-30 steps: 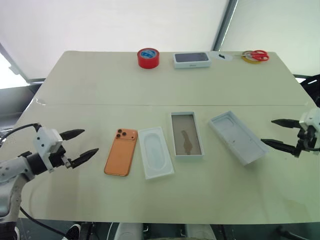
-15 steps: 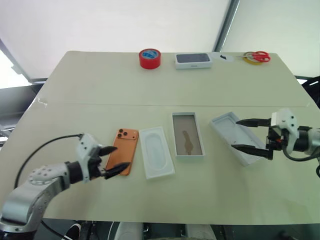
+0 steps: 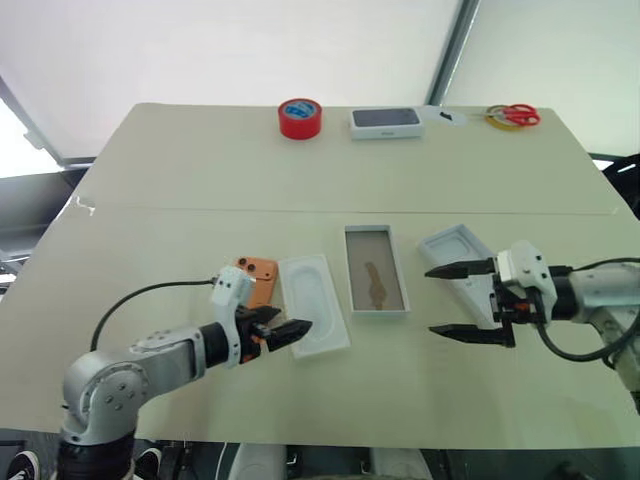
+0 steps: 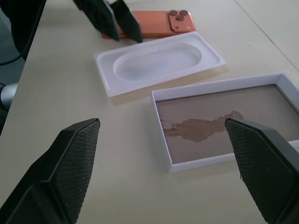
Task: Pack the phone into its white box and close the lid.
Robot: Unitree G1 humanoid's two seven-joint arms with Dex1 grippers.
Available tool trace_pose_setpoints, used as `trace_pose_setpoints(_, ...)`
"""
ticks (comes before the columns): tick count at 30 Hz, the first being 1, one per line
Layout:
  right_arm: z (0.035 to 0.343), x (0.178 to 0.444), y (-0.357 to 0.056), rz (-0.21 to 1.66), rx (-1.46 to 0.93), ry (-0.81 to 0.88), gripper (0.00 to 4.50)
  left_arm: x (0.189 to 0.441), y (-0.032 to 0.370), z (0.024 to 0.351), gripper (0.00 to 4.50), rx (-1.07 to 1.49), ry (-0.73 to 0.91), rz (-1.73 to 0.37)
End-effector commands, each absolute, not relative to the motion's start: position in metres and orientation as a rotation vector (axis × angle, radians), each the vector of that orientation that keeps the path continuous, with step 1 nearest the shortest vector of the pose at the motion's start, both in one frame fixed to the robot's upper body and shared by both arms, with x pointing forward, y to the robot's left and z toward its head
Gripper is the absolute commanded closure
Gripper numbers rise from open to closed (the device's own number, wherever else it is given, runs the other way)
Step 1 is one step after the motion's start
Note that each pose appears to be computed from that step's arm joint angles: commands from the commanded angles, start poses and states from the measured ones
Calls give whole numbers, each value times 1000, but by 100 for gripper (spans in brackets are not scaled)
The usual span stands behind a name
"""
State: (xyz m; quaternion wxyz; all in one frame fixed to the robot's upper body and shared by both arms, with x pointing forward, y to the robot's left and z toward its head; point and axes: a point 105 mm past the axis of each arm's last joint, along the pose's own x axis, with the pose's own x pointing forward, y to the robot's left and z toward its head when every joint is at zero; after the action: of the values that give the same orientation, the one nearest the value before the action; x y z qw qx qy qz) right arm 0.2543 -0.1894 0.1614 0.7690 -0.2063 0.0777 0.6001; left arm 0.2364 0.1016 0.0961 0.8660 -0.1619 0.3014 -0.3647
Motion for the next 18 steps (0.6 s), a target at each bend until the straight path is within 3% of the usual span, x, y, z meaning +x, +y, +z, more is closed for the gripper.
trace_pose_setpoints(1, 167, 260, -191, 1279, -469, 134, 3, 242, 104, 94, 0, -365, 654, -690)
trace_pose_setpoints(18, 165, 265, -195, 1227, -483, 115, 3, 264, 80, 87, 0, -509, 757, -646)
